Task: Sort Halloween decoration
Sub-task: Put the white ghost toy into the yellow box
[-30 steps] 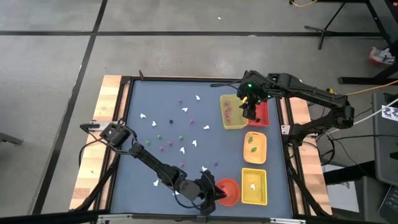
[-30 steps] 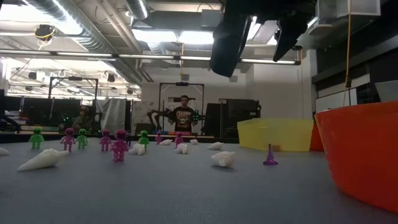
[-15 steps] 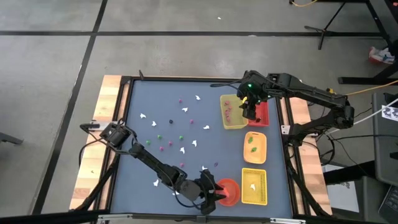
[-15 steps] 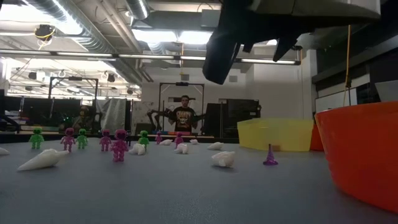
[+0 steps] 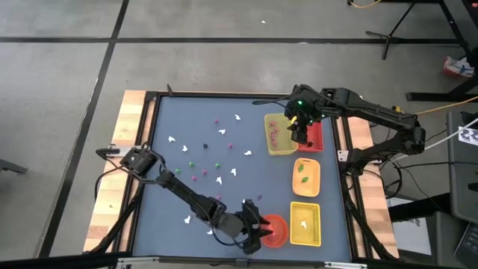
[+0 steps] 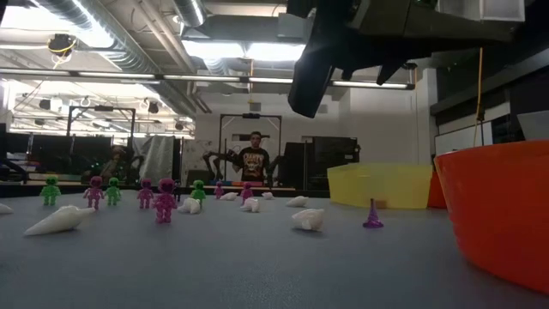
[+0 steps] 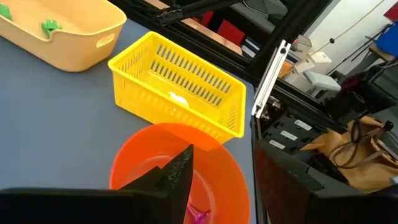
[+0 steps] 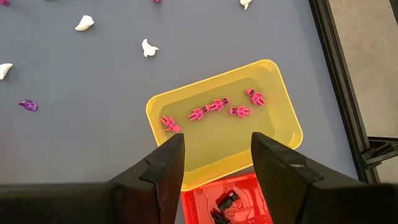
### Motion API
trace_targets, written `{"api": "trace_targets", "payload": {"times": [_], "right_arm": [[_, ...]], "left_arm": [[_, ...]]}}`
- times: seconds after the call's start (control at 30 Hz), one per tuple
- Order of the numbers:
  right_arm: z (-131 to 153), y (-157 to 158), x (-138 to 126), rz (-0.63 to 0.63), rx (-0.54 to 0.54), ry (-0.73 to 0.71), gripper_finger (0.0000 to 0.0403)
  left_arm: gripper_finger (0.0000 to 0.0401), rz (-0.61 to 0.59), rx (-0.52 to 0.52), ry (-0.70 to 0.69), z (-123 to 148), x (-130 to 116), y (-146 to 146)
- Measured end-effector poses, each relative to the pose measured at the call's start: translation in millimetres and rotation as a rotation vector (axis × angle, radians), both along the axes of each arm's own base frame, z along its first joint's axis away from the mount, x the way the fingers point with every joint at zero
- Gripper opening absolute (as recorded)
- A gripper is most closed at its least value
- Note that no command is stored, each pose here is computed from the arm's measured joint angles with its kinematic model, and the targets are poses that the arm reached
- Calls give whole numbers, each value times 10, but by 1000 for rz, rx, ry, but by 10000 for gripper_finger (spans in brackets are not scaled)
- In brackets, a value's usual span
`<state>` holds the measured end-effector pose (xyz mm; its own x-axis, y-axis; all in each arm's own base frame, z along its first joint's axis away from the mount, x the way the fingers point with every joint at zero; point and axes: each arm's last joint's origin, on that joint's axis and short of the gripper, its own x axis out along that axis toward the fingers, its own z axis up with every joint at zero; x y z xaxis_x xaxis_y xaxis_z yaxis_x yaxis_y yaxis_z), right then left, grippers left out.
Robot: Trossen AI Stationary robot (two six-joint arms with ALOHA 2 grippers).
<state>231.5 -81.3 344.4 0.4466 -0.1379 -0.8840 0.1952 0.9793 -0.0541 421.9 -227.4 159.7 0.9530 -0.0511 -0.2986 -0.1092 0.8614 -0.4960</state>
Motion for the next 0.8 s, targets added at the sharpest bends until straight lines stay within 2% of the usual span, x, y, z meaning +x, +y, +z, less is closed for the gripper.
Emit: {"api": "trace_targets", "payload": {"times": [0.1, 0.6, 0.8], "right_arm": [[0, 0, 0, 0, 0, 0, 184], [0, 0, 0, 9, -5, 1, 184], [0, 0, 0, 9, -5, 1, 184]], "left_arm": [[151, -4, 26, -1, 0, 10, 18], [151, -62, 322, -17, 6, 87, 165], [151, -59, 348, -7, 0, 132, 263]]}}
